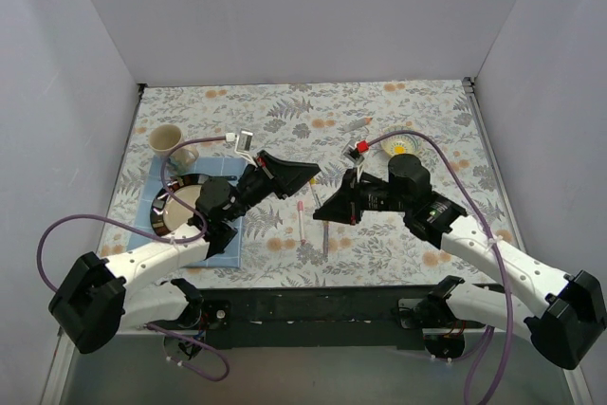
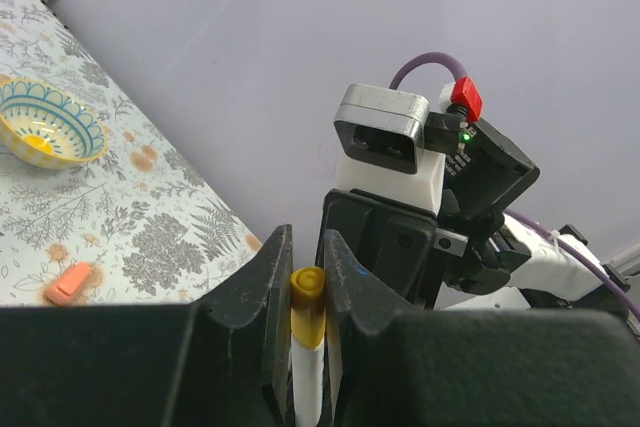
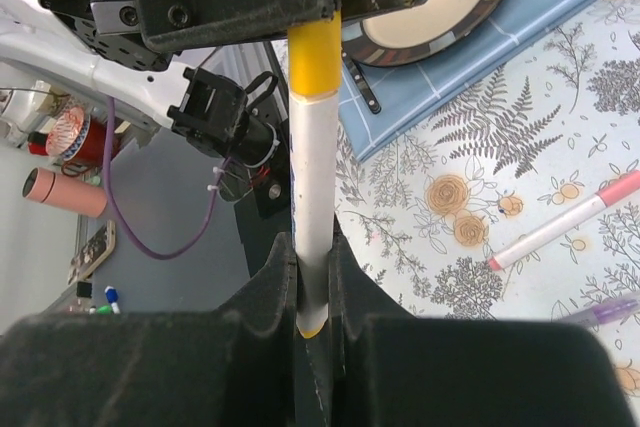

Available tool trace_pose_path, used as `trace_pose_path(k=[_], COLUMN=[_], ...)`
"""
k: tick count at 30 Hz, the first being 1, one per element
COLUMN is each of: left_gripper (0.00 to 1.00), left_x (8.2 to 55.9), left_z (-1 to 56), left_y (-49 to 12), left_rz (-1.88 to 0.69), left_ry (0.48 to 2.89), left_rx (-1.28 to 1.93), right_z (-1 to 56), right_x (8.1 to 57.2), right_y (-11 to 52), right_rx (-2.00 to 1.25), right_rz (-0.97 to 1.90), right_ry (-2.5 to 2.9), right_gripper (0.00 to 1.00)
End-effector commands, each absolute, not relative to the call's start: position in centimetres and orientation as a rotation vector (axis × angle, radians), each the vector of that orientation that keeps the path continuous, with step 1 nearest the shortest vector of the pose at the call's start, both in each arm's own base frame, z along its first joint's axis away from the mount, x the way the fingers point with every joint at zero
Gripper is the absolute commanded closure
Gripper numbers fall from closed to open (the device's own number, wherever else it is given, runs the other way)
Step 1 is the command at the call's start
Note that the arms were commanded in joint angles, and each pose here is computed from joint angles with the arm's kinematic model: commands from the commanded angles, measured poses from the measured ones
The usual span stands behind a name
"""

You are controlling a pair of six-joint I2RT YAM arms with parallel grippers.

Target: Insert the pens into the pen caps

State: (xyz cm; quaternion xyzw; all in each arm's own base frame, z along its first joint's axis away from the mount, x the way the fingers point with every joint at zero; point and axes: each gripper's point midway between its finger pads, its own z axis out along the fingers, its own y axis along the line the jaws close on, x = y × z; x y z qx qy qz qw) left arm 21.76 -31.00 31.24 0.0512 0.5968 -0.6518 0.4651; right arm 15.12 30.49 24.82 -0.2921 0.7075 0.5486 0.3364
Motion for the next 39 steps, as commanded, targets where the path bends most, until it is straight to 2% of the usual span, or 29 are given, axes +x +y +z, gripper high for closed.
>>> trace_pose_path(k=[1, 12, 22, 34, 36, 39], left_gripper=[1.0, 1.0, 1.0, 1.0, 1.0, 1.0], left_x=[12.5, 11.5, 10.3, 12.7, 14.0, 16.1], left_z=[22.6, 20.9, 21.0, 24.5, 24.1, 25.6], left_y=[-34.6, -35.0, -36.7, -36.8, -36.7, -36.2], left_rz=[-1.816, -1.824, -1.918, -1.797, -1.708, -1.641], left_ry=[1.832, 1.96, 1.923, 1.811, 1.858, 1.842], left_rx=[0.491, 0.502, 0.509, 0.464, 0.445, 0.402], right_z=[40.6, 41.9, 43.5, 38.6, 37.5, 34.7], right_x=[21.7, 24.6, 24.7, 24.0, 23.4, 21.9], right_y=[29.3, 28.0, 27.8, 26.6, 26.5, 26.1], right_rx=[-0.566, -0.615, -0.587, -0.524, -0.535, -0.548], right_rz=[1.272, 0.993, 0.993, 1.026, 1.038, 1.076], right_ry=[1.303, 1.278, 1.21, 1.341, 1.377, 1.455], right_gripper=[0.99, 0.99, 0.99, 0.98, 0.82, 0.76])
